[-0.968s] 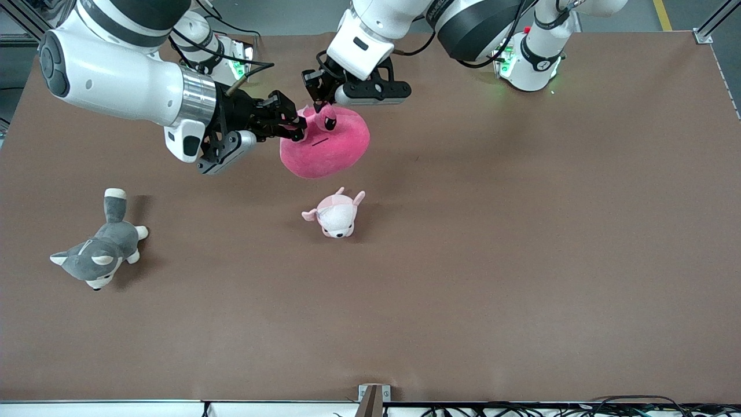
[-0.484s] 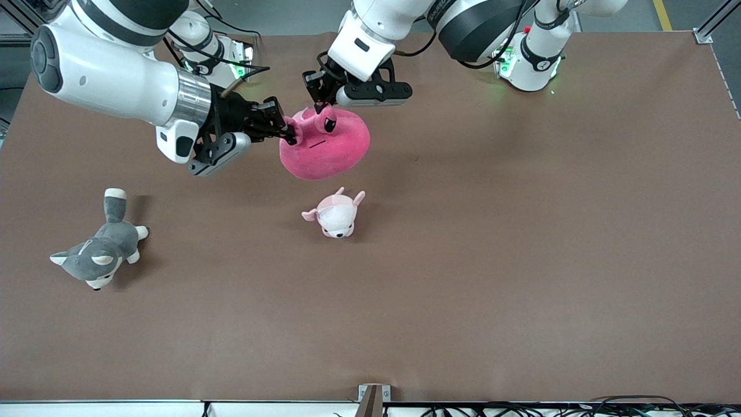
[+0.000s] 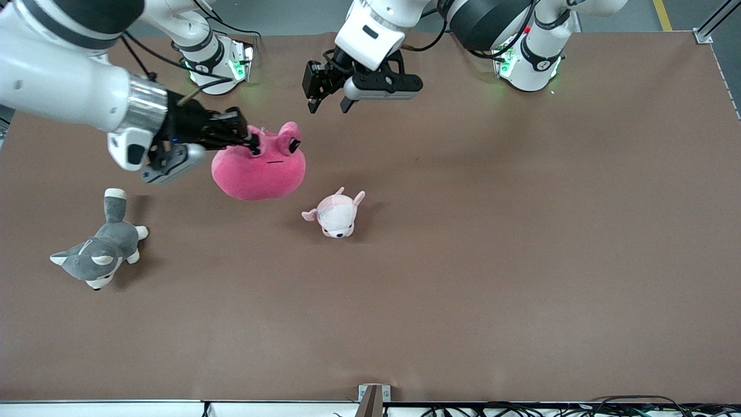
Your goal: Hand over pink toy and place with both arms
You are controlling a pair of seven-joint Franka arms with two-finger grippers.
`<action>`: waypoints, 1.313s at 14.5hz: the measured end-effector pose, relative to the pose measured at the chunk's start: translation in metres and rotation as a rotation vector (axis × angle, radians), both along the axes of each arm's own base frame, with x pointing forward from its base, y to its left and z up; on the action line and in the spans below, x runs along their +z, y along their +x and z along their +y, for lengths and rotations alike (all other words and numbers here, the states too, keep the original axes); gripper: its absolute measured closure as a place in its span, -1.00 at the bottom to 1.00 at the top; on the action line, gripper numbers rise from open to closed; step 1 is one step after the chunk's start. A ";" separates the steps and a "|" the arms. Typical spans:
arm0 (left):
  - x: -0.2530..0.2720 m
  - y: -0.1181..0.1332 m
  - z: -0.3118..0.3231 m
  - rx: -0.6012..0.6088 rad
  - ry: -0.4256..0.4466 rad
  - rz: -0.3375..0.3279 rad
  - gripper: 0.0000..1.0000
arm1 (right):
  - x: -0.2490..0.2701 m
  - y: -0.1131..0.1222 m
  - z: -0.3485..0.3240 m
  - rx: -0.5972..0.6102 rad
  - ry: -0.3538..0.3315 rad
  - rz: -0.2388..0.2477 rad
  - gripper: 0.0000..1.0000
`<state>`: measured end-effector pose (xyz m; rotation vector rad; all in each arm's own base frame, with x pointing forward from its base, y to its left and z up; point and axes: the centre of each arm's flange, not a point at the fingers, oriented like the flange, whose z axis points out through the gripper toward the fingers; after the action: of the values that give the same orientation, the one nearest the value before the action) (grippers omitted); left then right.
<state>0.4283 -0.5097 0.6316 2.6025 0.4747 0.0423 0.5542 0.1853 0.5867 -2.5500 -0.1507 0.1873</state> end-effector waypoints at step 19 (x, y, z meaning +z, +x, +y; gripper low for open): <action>0.036 0.089 0.409 -0.320 0.437 0.112 -1.00 | -0.211 0.109 -0.218 -0.020 0.089 0.036 0.81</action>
<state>0.5169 -0.1012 0.6677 3.0918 0.0832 -0.1202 0.6631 -0.0322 0.3758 -2.4567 -0.1166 0.2137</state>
